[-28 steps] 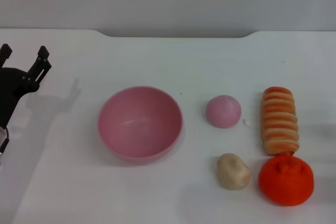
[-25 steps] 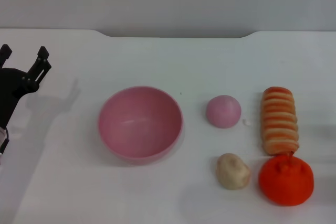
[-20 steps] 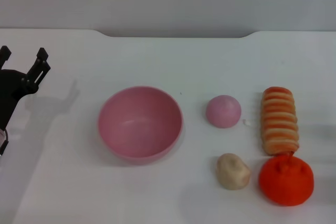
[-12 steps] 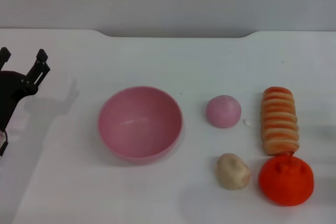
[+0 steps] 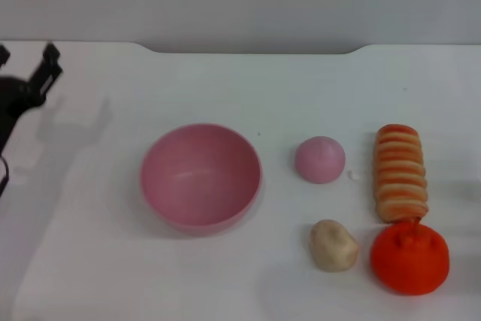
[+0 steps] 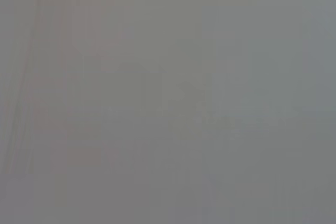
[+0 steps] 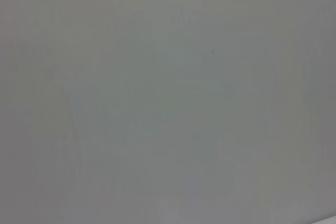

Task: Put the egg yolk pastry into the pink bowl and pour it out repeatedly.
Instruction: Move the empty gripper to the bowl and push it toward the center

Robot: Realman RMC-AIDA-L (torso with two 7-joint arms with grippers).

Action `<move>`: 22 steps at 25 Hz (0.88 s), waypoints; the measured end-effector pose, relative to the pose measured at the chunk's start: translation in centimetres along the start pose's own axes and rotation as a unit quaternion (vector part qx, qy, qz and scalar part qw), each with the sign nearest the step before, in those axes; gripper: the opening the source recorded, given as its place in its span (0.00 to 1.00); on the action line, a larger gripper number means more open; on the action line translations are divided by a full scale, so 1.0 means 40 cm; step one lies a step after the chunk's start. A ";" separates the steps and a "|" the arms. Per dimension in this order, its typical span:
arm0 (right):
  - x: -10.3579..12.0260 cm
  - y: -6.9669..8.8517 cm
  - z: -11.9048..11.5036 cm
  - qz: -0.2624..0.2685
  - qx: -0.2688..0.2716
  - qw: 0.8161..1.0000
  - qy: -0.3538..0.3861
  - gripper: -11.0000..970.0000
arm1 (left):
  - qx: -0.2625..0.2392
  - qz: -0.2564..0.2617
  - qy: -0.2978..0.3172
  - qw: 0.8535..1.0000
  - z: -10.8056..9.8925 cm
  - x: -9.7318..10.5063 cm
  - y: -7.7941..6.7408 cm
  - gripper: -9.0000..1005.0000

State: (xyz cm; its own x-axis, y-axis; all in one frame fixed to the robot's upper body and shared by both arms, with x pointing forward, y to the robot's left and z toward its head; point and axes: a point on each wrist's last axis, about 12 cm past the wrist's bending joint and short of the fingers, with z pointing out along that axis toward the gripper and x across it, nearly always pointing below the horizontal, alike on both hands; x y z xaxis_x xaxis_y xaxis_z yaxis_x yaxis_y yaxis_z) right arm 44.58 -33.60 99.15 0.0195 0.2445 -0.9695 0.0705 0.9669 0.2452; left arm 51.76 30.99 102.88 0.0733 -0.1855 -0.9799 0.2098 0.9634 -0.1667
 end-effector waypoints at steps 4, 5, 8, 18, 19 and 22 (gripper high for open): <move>0.000 0.000 0.000 0.000 0.000 1.000 0.000 0.58 | 0.028 -0.066 0.029 0.997 0.099 -0.043 0.024 0.82; 0.000 0.000 0.001 0.000 0.000 1.000 0.000 0.58 | 0.044 -0.072 0.048 0.995 0.140 -0.062 0.023 0.82; -0.001 0.000 0.002 0.000 -0.001 1.000 0.000 0.58 | 0.070 -0.077 0.095 0.990 0.222 -0.106 0.010 0.82; -0.001 0.005 0.007 -0.001 -0.007 1.000 0.000 0.58 | 0.211 -0.021 0.225 0.951 0.342 -0.270 -0.107 0.82; -0.002 0.006 0.008 -0.001 -0.007 1.000 0.000 0.58 | 0.226 0.012 0.301 0.926 0.342 -0.304 -0.127 0.82; -0.002 0.007 0.010 -0.001 -0.008 1.000 -0.001 0.58 | 0.207 0.061 0.414 0.885 0.324 -0.358 -0.146 0.81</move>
State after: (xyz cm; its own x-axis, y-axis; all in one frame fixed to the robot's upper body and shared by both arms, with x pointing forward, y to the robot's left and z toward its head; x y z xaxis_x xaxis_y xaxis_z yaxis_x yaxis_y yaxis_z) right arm 45.00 -33.38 99.31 0.0213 0.2423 -0.9700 0.0544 0.9685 0.2431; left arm 62.12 25.50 119.31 -0.5829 0.2845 -0.7611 0.6004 0.7820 -0.1675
